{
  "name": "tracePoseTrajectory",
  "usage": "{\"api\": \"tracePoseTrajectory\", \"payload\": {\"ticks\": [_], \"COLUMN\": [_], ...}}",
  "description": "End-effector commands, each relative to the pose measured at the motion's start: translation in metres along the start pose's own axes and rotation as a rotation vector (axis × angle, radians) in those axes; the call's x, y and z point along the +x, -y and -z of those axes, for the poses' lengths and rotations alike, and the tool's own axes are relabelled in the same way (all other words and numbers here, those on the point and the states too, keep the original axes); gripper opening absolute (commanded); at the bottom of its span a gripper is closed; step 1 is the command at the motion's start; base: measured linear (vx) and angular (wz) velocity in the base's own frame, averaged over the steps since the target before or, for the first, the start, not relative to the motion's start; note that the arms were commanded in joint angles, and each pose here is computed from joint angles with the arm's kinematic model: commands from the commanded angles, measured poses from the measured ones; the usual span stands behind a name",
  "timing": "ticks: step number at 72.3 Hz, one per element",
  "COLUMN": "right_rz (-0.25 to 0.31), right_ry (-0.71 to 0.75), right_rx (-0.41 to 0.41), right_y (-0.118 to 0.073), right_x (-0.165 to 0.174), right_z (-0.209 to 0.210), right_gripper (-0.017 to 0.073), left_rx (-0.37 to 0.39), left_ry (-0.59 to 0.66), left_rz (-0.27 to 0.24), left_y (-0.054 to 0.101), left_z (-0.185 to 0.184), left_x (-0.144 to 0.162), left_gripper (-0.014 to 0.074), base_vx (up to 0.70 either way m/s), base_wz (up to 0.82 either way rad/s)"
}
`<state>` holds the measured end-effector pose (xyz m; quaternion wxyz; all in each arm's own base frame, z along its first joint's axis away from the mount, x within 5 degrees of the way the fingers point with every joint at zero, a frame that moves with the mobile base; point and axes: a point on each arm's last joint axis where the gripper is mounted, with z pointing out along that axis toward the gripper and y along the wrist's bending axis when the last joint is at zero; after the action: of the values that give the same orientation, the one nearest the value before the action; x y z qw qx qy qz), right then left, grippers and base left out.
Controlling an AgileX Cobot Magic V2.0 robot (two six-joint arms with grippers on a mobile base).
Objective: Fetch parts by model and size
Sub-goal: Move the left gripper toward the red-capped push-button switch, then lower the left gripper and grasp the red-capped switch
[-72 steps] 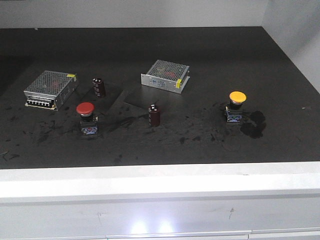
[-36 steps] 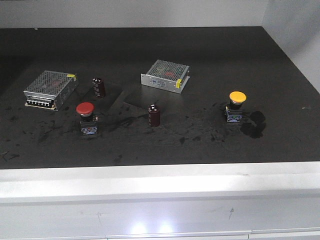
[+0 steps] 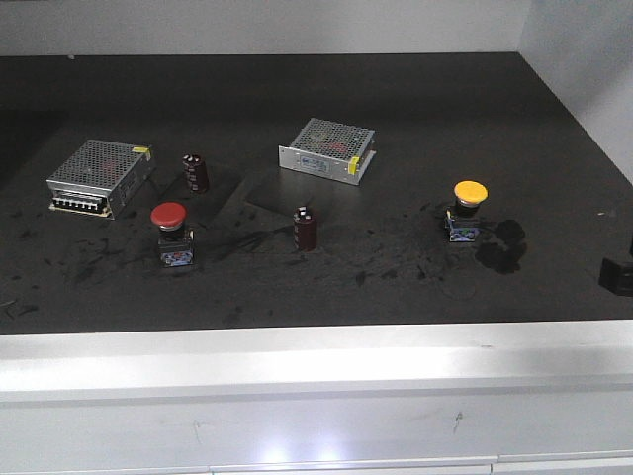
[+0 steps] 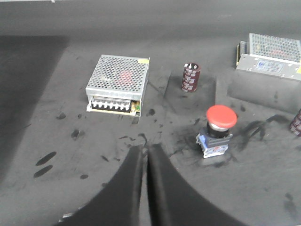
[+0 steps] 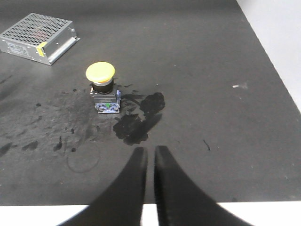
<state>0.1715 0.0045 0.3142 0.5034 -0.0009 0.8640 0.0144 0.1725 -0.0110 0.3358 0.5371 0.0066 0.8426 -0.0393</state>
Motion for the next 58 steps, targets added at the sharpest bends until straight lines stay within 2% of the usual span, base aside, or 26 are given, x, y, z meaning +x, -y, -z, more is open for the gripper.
{"api": "tracePoseTrajectory", "payload": {"ticks": [1, 8, 25, 32, 36, 43, 58], "right_rz": [0.048, 0.094, 0.085, 0.086, 0.088, 0.087, 0.087], "right_ry": [0.104, 0.092, 0.057, 0.078, 0.089, 0.097, 0.104], "right_rx": [-0.024, -0.080, -0.095, -0.095, -0.095, -0.095, -0.095], "right_y": [-0.005, -0.016, -0.020, -0.020, -0.020, -0.020, -0.021], "right_x": [-0.018, -0.017, -0.015, -0.016, -0.017, -0.018, -0.019], "right_z": [0.003, -0.002, -0.014, -0.013, -0.013, -0.013, -0.013], "right_gripper": [0.0139, 0.0254, 0.0504, 0.0540, 0.0543, 0.0542, 0.0542], "left_rx": [0.016, 0.016, 0.016, 0.025, 0.042, 0.083, 0.176], "left_ry": [0.098, 0.097, 0.086, 0.082, 0.061, 0.003, -0.172], "left_rz": [0.015, 0.015, 0.015, 0.007, -0.031, -0.100, -0.125], "left_y": [0.003, 0.003, 0.003, 0.005, 0.008, 0.017, 0.042], "left_z": [0.005, 0.005, 0.005, 0.005, 0.004, 0.002, -0.028], "left_x": [-0.016, -0.016, -0.015, -0.017, -0.021, -0.037, -0.074], "left_gripper": [0.0090, 0.0165, 0.0422, 0.0506, 0.0542, 0.0563, 0.0563], "base_vx": [0.00, 0.00, 0.00, 0.00, 0.00, 0.00, 0.00], "base_wz": [0.00, 0.00, 0.00, 0.00, 0.00, 0.00, 0.00]}}
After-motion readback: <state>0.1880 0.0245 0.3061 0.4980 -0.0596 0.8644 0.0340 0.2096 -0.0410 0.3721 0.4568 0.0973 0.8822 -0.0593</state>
